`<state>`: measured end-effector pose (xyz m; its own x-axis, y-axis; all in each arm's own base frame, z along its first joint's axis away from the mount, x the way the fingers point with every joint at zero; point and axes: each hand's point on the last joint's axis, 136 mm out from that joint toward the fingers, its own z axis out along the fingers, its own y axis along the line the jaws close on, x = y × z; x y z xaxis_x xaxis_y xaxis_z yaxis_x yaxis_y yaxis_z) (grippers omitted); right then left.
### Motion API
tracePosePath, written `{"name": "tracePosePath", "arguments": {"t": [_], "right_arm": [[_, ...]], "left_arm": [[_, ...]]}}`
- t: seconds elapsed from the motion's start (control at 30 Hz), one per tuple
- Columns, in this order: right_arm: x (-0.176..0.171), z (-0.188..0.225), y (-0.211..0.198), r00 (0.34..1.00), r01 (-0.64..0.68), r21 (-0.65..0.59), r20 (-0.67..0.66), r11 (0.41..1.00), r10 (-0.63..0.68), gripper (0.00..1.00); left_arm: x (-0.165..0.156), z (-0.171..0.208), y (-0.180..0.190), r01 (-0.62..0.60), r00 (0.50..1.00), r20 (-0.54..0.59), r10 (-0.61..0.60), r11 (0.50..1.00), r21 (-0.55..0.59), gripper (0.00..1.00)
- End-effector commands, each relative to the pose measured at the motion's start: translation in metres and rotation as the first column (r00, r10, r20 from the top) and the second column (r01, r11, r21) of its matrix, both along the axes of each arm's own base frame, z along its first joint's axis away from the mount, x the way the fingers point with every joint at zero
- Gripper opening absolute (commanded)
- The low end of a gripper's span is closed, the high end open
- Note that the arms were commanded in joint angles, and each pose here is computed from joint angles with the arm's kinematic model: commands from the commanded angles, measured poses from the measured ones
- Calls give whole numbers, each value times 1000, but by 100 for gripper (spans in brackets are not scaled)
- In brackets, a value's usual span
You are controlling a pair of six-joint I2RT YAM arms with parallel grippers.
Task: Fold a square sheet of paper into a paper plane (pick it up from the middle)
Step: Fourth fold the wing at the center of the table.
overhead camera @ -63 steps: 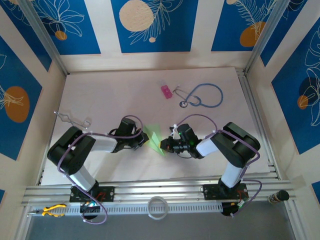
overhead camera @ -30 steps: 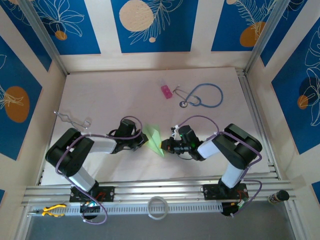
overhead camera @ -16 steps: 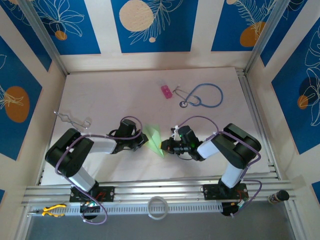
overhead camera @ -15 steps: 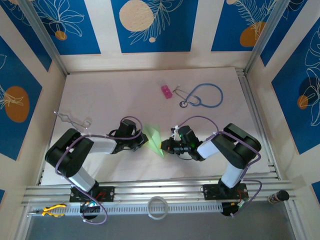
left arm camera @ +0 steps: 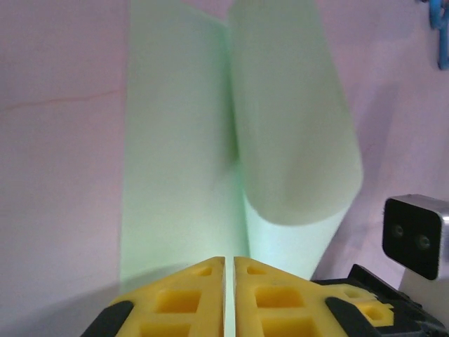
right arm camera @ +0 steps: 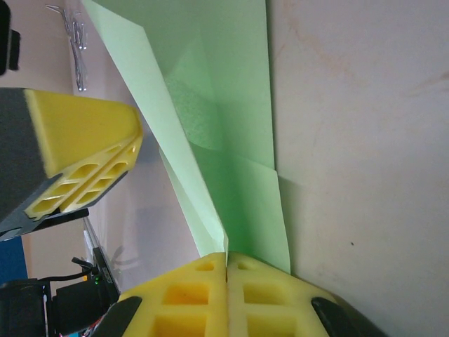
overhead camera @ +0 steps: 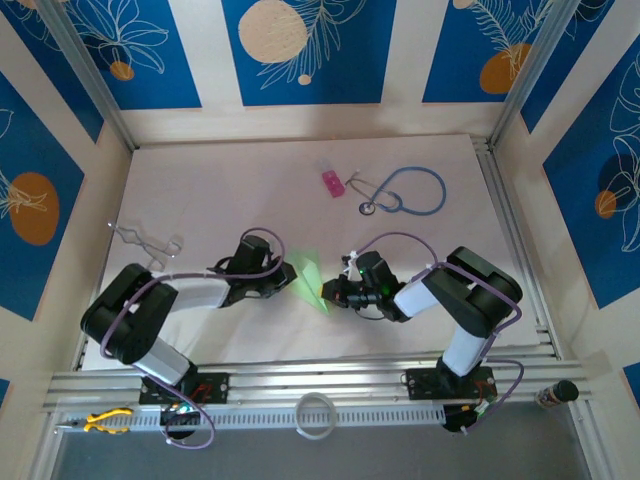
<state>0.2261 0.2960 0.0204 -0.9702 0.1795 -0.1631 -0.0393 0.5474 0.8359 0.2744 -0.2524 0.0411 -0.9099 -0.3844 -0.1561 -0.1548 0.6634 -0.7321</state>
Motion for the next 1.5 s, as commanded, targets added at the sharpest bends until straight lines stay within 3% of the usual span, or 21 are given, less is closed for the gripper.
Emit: {"name": "tracePosePath", "arguments": {"t": [0.0, 0.43, 1.47], "right_arm": [[-12, -25, -9, 997, 6, -70, -79, 998, -11, 2], [-12, -27, -11, 995, 22, -65, -98, 998, -29, 2], [-13, -29, -14, 993, 21, -76, -113, 997, -29, 2]], "left_arm": [[5, 21, -19, 104, 992, 82, -100, 994, -37, 10], [10, 13, -41, 179, 982, 72, -174, 980, -86, 9], [16, -8, -47, 183, 983, 21, -182, 981, -69, 10]]}}
